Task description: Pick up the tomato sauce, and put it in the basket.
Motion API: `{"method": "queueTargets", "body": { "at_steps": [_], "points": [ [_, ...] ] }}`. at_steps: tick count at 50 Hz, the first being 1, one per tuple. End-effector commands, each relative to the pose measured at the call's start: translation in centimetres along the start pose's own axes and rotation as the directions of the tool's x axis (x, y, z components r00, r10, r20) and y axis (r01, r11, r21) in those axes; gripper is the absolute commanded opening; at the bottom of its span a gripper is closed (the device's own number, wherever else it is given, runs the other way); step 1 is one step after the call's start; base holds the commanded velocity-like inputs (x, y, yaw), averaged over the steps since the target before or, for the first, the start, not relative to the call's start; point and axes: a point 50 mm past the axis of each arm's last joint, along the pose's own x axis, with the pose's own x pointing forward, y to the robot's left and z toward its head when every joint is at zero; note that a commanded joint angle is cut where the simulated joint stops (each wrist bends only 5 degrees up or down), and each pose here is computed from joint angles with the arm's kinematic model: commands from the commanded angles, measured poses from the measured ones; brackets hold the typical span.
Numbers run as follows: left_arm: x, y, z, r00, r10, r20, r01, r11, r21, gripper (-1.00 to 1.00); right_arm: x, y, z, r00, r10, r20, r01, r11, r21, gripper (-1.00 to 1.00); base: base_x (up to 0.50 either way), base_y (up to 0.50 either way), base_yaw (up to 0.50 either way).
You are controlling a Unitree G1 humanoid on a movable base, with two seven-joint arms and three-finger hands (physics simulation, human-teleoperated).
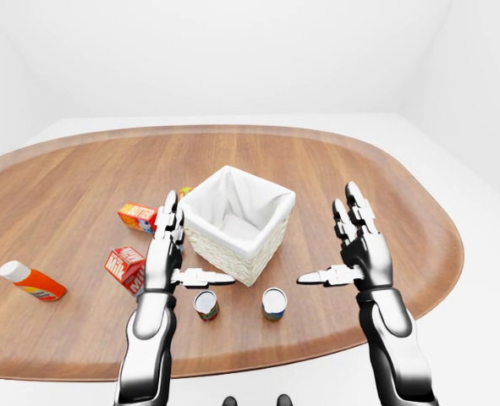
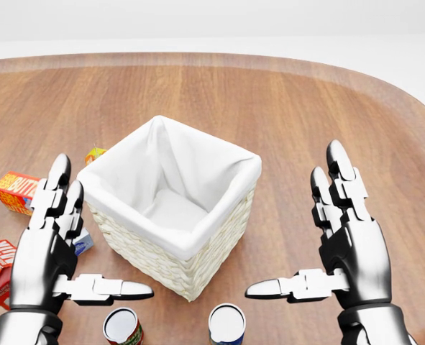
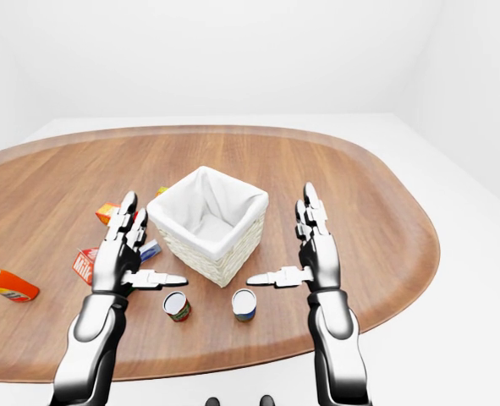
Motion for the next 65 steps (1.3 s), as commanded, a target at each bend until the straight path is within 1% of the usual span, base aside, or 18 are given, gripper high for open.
{"method": "queueTargets", "body": {
  "at_steps": [1, 11, 21, 29, 36, 41, 51, 54, 57, 65],
  "points": [
    [0.0, 0.0, -0.3, 1.0, -0.001, -0.012, 0.001, 1.0, 0.001, 1.0, 0.0, 0.0, -0.1, 1.0, -0.002, -0.002, 0.002, 1.0, 0.0, 1.0, 0.0, 0.0, 0.0],
    [0.1, 0.0, -0.4, 1.0, 0.0, -0.019, 0.001, 1.0, 0.011, 1.0, 0.0, 0.0, -0.2, 1.0, -0.002, -0.008, 0.002, 1.0, -0.001, 1.0, 0.0, 0.0, 0.0],
    [0.1, 0.1, -0.7, 0.999, 0.006, -0.035, -0.004, 0.999, 0.05, 1.0, 0.0, 0.0, -0.3, 1.0, -0.003, -0.012, 0.003, 1.0, -0.004, 1.0, 0.0, 0.0, 0.0],
    [0.1, 0.3, -1.3, 0.998, 0.028, -0.059, -0.023, 0.996, 0.086, 1.0, 0.0, 0.0, -0.6, 1.0, -0.005, -0.024, 0.005, 1.0, -0.004, 1.0, 0.0, 0.0, 0.0],
    [0.0, 0.4, -1.2, 0.998, 0.038, -0.056, -0.031, 0.993, 0.113, 1.0, 0.0, -0.1, -0.5, 1.0, -0.007, -0.024, 0.007, 1.0, -0.006, 1.0, 0.0, 0.0, 0.0],
    [-0.2, 0.4, -0.6, 0.999, 0.037, -0.031, -0.033, 0.991, 0.13, 1.0, 0.1, -0.1, -0.8, 0.999, -0.008, -0.034, 0.008, 1.0, -0.006, 1.0, 0.0, 0.0, 0.0],
    [-0.3, 0.7, -0.9, 0.997, 0.058, -0.046, -0.05, 0.984, 0.173, 1.0, 0.2, -0.2, -0.9, 0.999, -0.011, -0.035, 0.01, 1.0, -0.007, 1.0, 0.0, 0.0, 0.0],
    [-0.4, 0.7, -0.6, 0.998, 0.057, -0.032, -0.05, 0.982, 0.181, 1.0, 0.1, -0.2, -0.9, 0.999, -0.011, -0.037, 0.011, 1.0, -0.008, 1.0, 0.0, 0.0, 0.0],
    [-0.5, 0.7, -0.9, 0.997, 0.06, -0.049, -0.05, 0.981, 0.185, 1.0, 0.2, -0.2, -0.9, 0.999, -0.012, -0.037, 0.012, 1.0, -0.01, 1.0, 0.0, 0.0, 0.0],
    [-0.6, 0.8, -1.0, 0.997, 0.059, -0.056, -0.047, 0.977, 0.206, 1.0, 0.2, -0.2, -0.6, 1.0, -0.014, -0.027, 0.014, 1.0, -0.012, 1.0, 0.0, 0.0, 0.0]
  ]
}}
